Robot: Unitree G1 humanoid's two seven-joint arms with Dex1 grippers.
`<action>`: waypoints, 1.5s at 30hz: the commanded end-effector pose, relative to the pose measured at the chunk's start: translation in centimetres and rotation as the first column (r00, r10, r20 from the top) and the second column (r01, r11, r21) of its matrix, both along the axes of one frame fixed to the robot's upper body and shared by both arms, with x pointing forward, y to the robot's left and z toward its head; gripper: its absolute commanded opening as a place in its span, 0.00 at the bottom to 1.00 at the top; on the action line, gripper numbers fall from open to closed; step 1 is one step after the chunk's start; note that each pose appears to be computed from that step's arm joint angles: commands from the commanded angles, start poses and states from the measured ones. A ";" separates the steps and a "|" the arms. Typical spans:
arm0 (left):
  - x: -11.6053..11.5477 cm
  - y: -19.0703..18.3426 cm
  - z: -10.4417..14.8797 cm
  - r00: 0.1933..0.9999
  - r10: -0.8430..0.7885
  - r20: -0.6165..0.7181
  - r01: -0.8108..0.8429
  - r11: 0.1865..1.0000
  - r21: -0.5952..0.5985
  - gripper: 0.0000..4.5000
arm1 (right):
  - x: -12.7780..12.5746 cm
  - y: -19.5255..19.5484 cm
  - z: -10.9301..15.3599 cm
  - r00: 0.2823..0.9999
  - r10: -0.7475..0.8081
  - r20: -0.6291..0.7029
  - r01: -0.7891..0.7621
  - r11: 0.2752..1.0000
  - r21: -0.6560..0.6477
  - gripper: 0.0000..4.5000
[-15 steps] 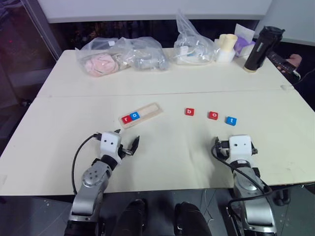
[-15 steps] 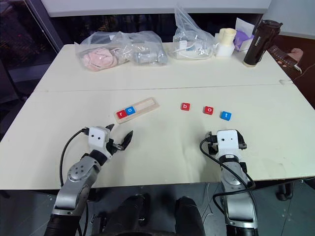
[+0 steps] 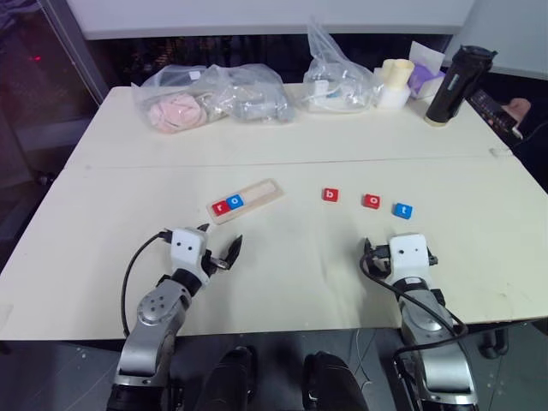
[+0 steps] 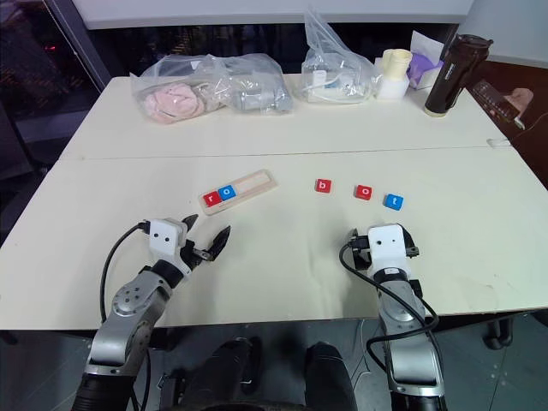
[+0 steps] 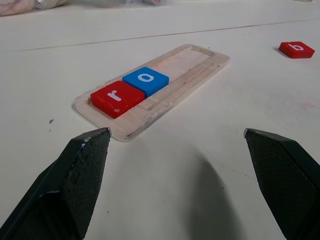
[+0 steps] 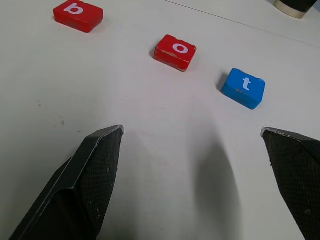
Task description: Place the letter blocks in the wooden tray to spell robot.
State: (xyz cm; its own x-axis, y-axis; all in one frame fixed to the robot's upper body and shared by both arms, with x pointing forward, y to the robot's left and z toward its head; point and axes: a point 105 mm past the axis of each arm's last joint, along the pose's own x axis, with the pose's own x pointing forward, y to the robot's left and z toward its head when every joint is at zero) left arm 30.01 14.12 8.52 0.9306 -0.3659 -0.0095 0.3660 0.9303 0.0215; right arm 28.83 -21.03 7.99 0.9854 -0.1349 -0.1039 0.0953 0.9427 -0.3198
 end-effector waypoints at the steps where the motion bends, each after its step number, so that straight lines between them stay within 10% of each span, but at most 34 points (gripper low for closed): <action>1: -0.1 0.2 1.1 0.999 0.001 0.046 -0.001 1.000 -0.006 1.00 | 0.0 0.2 1.4 0.999 0.011 0.049 -0.011 1.000 -0.008 1.00; 20: 0.4 1.0 2.1 0.993 -0.102 0.057 0.100 0.994 0.040 1.00 | 1.1 1.3 3.2 0.983 0.170 0.076 -0.165 0.984 -0.068 1.00; 27: 1.7 2.9 3.8 0.941 -0.339 -0.004 0.337 0.932 0.137 1.00 | 1.6 3.1 4.8 0.910 0.413 0.033 -0.411 0.909 -0.064 1.00; 34: 5.0 6.3 3.7 0.843 -0.511 -0.167 0.537 0.796 0.280 1.00 | -0.4 5.8 5.4 0.694 0.709 -0.126 -0.718 0.696 -0.033 1.00; 45: 8.7 5.1 3.2 0.772 -0.583 -0.251 0.634 0.687 0.354 1.00 | -0.9 6.4 6.1 0.678 0.724 -0.122 -0.732 0.680 -0.038 1.00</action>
State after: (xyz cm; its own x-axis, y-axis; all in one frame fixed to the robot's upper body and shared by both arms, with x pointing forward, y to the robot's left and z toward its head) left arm 38.42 18.91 10.93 0.4801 -0.7972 -0.3661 0.8772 0.4321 0.2093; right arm 28.29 -15.07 12.73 0.7609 0.5950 -0.2588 -0.6485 0.6847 -0.3325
